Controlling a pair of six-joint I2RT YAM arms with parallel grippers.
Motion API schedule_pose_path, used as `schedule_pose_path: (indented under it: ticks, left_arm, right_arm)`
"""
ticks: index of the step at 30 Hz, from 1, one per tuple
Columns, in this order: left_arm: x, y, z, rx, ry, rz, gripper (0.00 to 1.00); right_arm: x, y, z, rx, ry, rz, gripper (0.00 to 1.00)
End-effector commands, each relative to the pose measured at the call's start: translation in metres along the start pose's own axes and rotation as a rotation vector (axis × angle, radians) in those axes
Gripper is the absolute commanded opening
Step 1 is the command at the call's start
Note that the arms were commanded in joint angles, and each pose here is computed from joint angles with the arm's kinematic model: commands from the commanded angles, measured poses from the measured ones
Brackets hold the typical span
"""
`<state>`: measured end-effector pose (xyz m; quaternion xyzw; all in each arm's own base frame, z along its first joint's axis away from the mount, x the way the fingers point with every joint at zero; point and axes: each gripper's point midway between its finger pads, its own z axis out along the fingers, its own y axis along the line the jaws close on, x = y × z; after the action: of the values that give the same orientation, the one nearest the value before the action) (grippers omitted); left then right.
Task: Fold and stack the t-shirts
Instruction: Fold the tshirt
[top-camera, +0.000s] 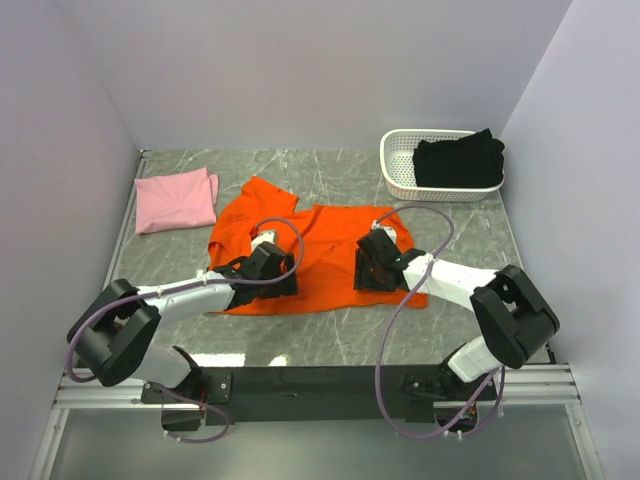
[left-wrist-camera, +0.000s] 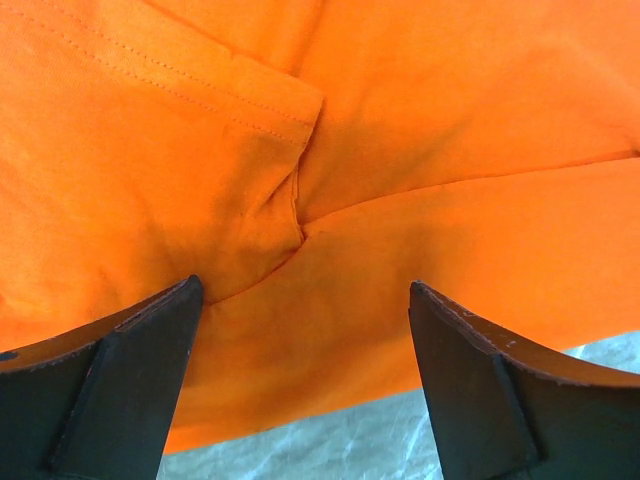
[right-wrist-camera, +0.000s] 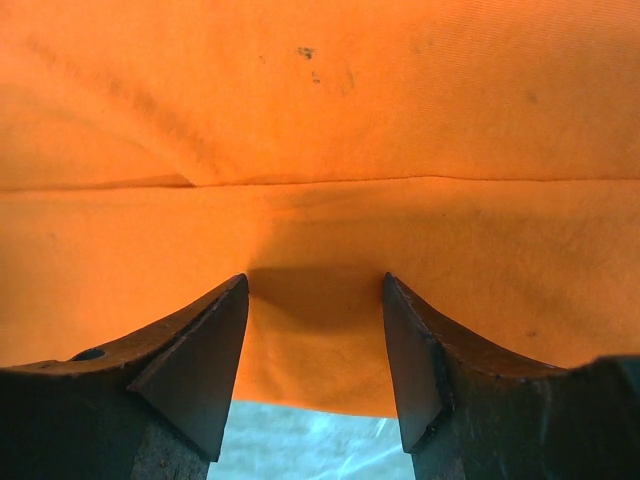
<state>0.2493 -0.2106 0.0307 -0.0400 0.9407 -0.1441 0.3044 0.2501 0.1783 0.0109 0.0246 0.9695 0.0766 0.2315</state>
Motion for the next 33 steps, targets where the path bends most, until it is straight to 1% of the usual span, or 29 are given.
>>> schedule_pose_path:
  ticks: [1, 8, 9, 11, 14, 17, 19, 21, 22, 24, 25, 26, 27, 28, 29, 30, 31, 32, 33]
  left_arm:
    - [0.036, 0.014, -0.007, -0.034, 0.106, -0.011, 0.91]
    - [0.067, 0.008, -0.012, -0.019, 0.155, 0.006, 0.92]
    - [0.069, 0.006, -0.014, -0.015, 0.156, 0.004, 0.92]
    - [0.078, 0.001, -0.017, 0.002, 0.167, 0.021, 0.92]
    - [0.083, -0.008, -0.024, 0.007, 0.163, 0.037, 0.92]
    - [0.07, -0.005, -0.035, -0.046, 0.116, 0.046, 0.93]
    - [0.054, -0.005, -0.048, -0.067, 0.072, 0.041, 0.94]
    - [0.041, -0.008, -0.06, -0.059, 0.035, 0.037, 0.95]
    - [0.019, -0.019, -0.073, -0.028, -0.03, 0.014, 0.95]
    - [0.0, -0.022, -0.089, -0.025, -0.083, 0.017, 0.97]
    - [-0.03, -0.033, -0.105, -0.006, -0.173, -0.008, 0.98]
    - [-0.045, -0.037, -0.113, 0.0, -0.218, -0.004, 0.99]
    - [-0.069, -0.046, -0.126, 0.026, -0.279, -0.021, 0.99]
    - [-0.09, -0.042, -0.127, 0.016, -0.318, -0.051, 0.99]
    - [-0.105, -0.041, -0.128, 0.023, -0.337, -0.034, 0.99]
    - [-0.127, -0.047, -0.123, 0.053, -0.375, -0.052, 0.99]
    - [-0.154, -0.026, -0.115, 0.011, -0.4, -0.097, 0.99]
    - [-0.163, -0.022, -0.108, 0.008, -0.388, -0.081, 0.99]
    - [-0.171, -0.01, -0.086, -0.056, -0.368, -0.082, 0.99]
  right_arm:
    - [0.104, -0.036, -0.011, 0.12, 0.332, 0.02, 0.64]
    - [0.142, -0.057, -0.026, 0.157, 0.383, 0.048, 0.64]
    - [0.143, -0.055, -0.028, 0.138, 0.376, 0.068, 0.64]
    - [0.158, -0.057, -0.033, 0.114, 0.407, 0.084, 0.64]
    - [0.162, -0.054, -0.04, 0.084, 0.397, 0.111, 0.64]
    - [0.16, -0.051, -0.046, 0.059, 0.381, 0.123, 0.65]
    - [0.155, -0.049, -0.051, 0.057, 0.372, 0.125, 0.66]
    - [0.142, -0.047, -0.057, 0.055, 0.323, 0.111, 0.66]
    - [0.138, -0.049, -0.064, 0.068, 0.319, 0.103, 0.67]
    - [0.106, -0.038, -0.077, 0.039, 0.212, 0.094, 0.67]
    - [0.088, -0.027, -0.088, 0.012, 0.171, 0.094, 0.67]
    - [0.077, -0.023, -0.095, -0.002, 0.138, 0.083, 0.68]
    - [0.063, -0.021, -0.102, -0.007, 0.085, 0.078, 0.69]
    - [0.041, -0.01, -0.113, -0.041, 0.026, 0.084, 0.7]
    - [0.029, -0.007, -0.118, -0.051, -0.012, 0.066, 0.71]
    - [0.016, -0.004, -0.121, -0.051, -0.048, 0.059, 0.72]
    - [-0.001, 0.005, -0.131, -0.078, -0.088, 0.059, 0.72]
    - [-0.01, 0.005, -0.129, -0.069, -0.097, 0.037, 0.72]
    - [-0.02, 0.008, -0.131, -0.076, -0.116, 0.034, 0.72]
